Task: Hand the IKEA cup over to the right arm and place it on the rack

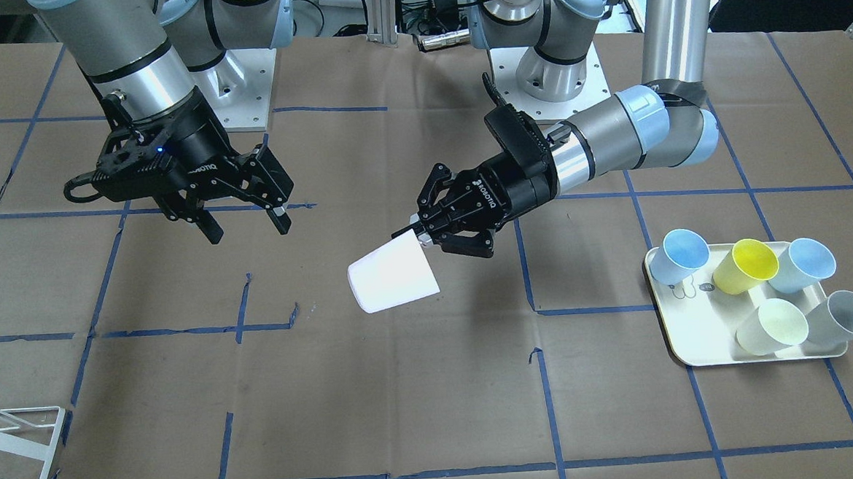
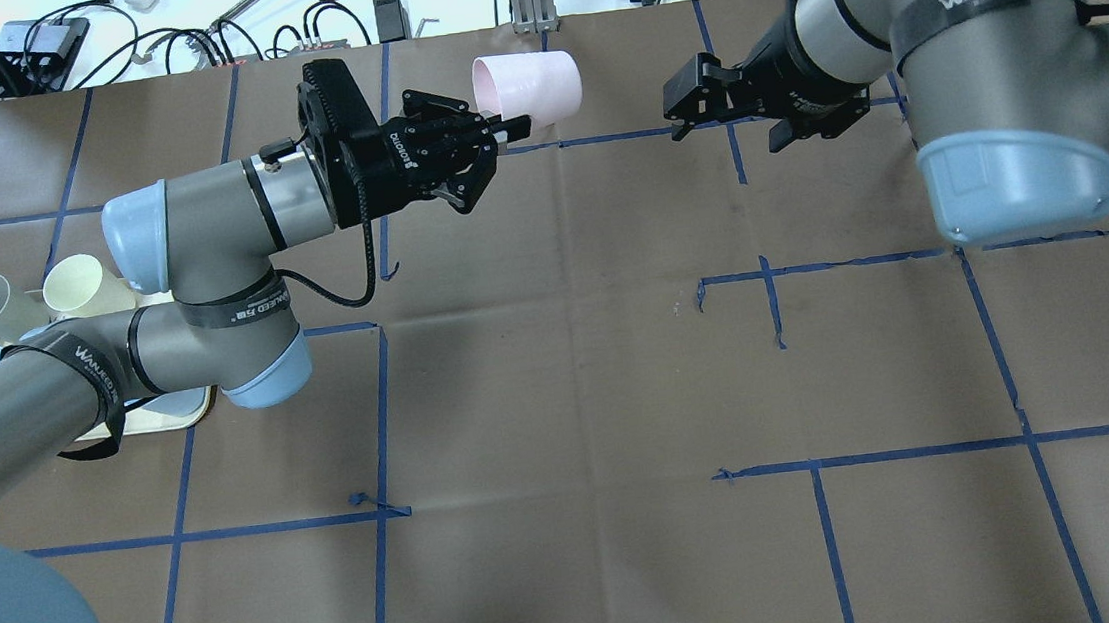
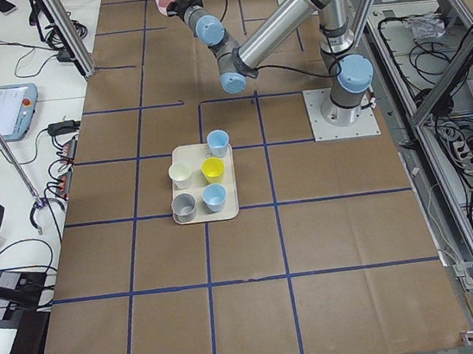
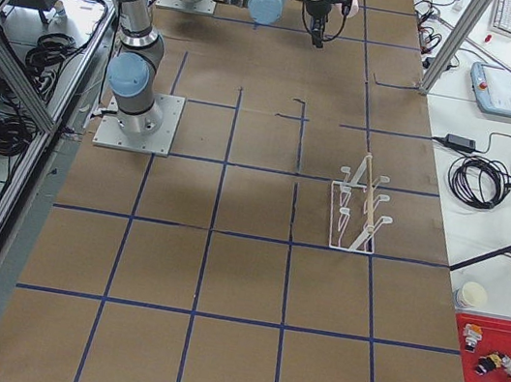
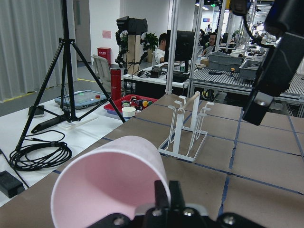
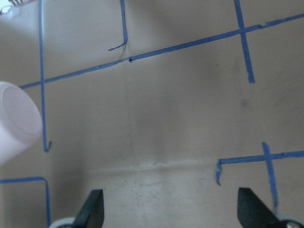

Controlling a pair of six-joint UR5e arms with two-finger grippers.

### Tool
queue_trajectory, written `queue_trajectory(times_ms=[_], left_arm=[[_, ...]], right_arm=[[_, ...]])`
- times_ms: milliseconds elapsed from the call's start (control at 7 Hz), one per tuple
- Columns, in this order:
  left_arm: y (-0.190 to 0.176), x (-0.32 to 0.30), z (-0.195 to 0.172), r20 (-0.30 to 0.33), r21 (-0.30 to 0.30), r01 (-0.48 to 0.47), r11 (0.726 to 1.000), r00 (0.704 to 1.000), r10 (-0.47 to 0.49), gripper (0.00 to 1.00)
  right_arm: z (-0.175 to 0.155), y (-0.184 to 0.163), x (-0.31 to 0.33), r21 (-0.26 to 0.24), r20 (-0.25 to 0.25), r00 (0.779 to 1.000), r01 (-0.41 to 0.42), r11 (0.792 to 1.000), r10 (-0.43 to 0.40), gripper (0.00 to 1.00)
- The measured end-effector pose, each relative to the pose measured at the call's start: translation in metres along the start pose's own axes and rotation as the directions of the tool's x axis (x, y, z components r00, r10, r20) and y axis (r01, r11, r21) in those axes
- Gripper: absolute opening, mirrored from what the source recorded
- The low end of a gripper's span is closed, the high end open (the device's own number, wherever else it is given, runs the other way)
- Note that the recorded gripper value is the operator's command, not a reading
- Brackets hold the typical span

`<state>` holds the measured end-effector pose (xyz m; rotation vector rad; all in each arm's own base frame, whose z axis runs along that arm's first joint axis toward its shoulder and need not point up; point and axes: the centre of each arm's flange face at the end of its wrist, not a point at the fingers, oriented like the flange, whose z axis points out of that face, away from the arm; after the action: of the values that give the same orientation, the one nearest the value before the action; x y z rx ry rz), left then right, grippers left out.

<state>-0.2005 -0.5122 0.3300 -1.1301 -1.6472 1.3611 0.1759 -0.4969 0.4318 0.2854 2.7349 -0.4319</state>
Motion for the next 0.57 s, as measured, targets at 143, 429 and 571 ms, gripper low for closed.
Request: queue_trajectory(times_ms=[143,429,571], left_arm=[[0.008,0.004,0.000,-0.010,0.007,0.005,1.000,1.000,-0.005,0.00],[0.015,0.009,-0.001,-0.014,0.012,0.045,0.999,0.999,-0.045,0.00],[0.013,0.013,-0.003,-0.008,0.025,0.077,0.997,0.997,-0.076,0.00]], right_arm=[[0.005,0.006,-0.003,0.010,0.084,0.986,-0.144,0.990,0.143,1.00],[0.004,0.013,-0.013,-0.043,0.223,0.908,-0.355,0.934,0.356,0.99],[0.003,0.018,-0.017,-0.065,0.298,0.858,-0.419,0.906,0.418,0.99]])
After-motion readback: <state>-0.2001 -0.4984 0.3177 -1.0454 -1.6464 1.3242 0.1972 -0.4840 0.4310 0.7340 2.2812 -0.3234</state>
